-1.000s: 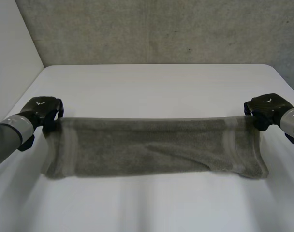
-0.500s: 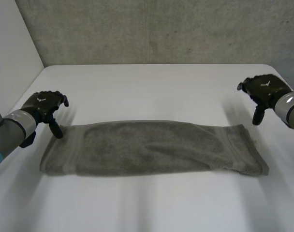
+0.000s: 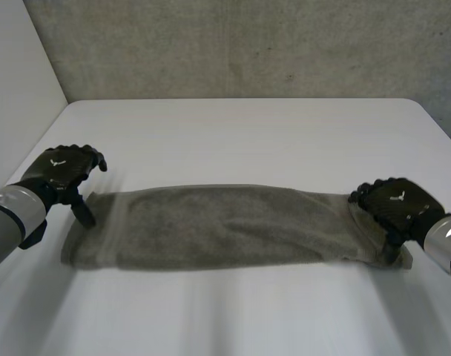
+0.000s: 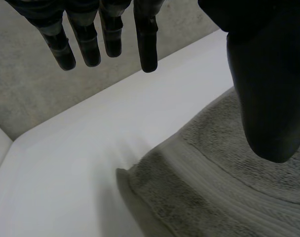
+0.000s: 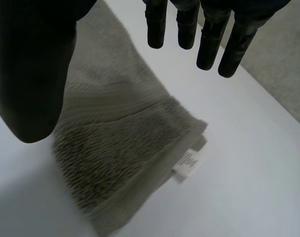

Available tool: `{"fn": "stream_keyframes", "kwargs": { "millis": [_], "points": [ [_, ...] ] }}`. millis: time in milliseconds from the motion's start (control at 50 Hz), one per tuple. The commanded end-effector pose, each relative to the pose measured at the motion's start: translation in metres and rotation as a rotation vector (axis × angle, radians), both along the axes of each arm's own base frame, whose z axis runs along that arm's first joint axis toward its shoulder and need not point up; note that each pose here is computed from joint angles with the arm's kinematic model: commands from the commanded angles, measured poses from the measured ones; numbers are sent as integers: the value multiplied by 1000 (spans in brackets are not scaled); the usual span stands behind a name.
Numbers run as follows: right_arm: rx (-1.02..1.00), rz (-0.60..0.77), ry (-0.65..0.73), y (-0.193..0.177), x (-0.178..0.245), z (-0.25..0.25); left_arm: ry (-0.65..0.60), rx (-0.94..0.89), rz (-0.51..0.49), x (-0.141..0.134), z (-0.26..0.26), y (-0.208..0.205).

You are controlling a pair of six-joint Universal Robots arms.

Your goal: Fold the towel.

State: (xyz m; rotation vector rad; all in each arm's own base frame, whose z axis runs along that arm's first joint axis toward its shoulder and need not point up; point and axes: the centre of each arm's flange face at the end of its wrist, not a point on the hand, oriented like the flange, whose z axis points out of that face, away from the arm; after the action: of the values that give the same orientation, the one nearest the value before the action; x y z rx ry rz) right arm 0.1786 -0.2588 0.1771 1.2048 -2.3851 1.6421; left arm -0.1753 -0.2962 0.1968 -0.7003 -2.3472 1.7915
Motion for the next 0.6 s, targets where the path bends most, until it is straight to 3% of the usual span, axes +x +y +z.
{"fn": "stream_keyframes", "kwargs": {
  "millis": [20, 220, 380, 480, 600],
  "points": [
    [51, -4, 15, 1, 0, -36, 0, 1, -25, -7, -4, 5],
    [-38, -77, 45, -23, -16, -38, -1, 12, -25, -7, -8, 7],
    [-174, -266, 239, -65, -77, -22, -1, 10, -20, -6, -7, 6],
    [-253, -312, 303, -84, -97, -2, 0, 8, -19, -5, -7, 6],
    [-359, -305, 288, -88, -81, 29, 0, 7, -19, -5, -6, 6]
  ]
}}
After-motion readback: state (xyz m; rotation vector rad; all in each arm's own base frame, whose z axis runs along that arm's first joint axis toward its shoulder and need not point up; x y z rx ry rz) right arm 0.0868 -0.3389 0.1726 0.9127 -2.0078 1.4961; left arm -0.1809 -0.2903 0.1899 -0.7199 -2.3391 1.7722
